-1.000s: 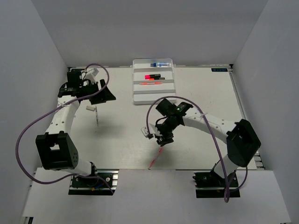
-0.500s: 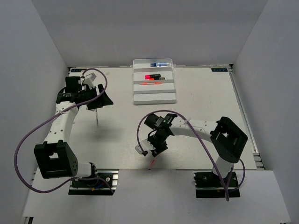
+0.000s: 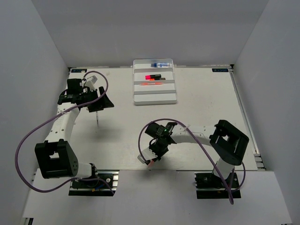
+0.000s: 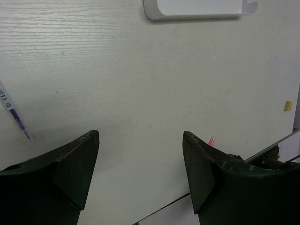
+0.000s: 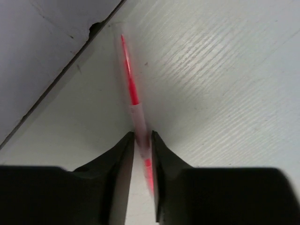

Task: Sort the stationery into containers
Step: Pick up the pen from the corner of the board.

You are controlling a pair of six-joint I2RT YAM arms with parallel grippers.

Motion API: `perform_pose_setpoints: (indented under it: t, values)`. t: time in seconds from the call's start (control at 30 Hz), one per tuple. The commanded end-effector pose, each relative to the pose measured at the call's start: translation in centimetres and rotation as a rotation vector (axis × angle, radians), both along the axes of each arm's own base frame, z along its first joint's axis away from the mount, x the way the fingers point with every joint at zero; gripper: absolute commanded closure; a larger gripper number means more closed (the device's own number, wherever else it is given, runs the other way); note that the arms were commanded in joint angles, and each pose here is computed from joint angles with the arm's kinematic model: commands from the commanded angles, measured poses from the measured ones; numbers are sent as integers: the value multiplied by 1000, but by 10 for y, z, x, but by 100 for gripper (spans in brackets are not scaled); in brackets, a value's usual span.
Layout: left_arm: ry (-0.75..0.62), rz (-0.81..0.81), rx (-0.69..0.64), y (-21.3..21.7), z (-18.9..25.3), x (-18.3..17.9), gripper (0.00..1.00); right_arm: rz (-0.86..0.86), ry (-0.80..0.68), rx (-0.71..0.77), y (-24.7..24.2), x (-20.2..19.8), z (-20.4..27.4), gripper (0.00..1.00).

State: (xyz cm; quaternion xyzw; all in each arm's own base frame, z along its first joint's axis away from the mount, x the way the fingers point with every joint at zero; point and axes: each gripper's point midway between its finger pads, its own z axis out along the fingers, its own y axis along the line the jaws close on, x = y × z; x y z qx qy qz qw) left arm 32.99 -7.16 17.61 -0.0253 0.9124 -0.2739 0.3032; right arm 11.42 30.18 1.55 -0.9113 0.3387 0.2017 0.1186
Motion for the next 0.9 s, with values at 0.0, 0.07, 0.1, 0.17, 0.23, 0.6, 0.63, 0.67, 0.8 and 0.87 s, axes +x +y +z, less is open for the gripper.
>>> perform_pose_setpoints:
  t: [0.0, 0.07, 0.1, 0.17, 0.23, 0.6, 0.63, 0.67, 0.8, 0.87]
  values:
    - [-30, 3, 2, 2, 3, 0, 19, 28, -68, -20, -8, 3, -19, 76]
    - [-28, 4, 3, 2, 2, -1, 19, 41, -67, -20, -8, -1, -20, 81]
    - [-26, 5, 2, 2, 1, -1, 19, 40, -62, -25, -9, -1, -21, 87]
    - [-26, 5, 2, 2, 2, 0, 19, 50, -54, -31, -11, -6, -23, 92]
    - [-32, 5, 3, 2, 3, 1, 19, 50, -58, -23, -11, -7, -21, 100]
    - [-57, 22, 27, 9, 15, 33, 20, -198, -222, 127, 29, 98, 57, 100]
    - [-62, 20, 23, 9, 17, 36, 20, -212, -248, 154, 40, 117, 70, 100]
    - [-75, 20, 22, 9, 21, 41, 20, -228, -253, 147, 40, 128, 74, 100]
    - [-79, 23, 1, 7, 20, 52, 20, -356, -370, 195, 36, 217, 111, 100]
    - [-84, 25, -6, 6, 20, 55, 20, -402, -447, 246, 40, 265, 135, 100]
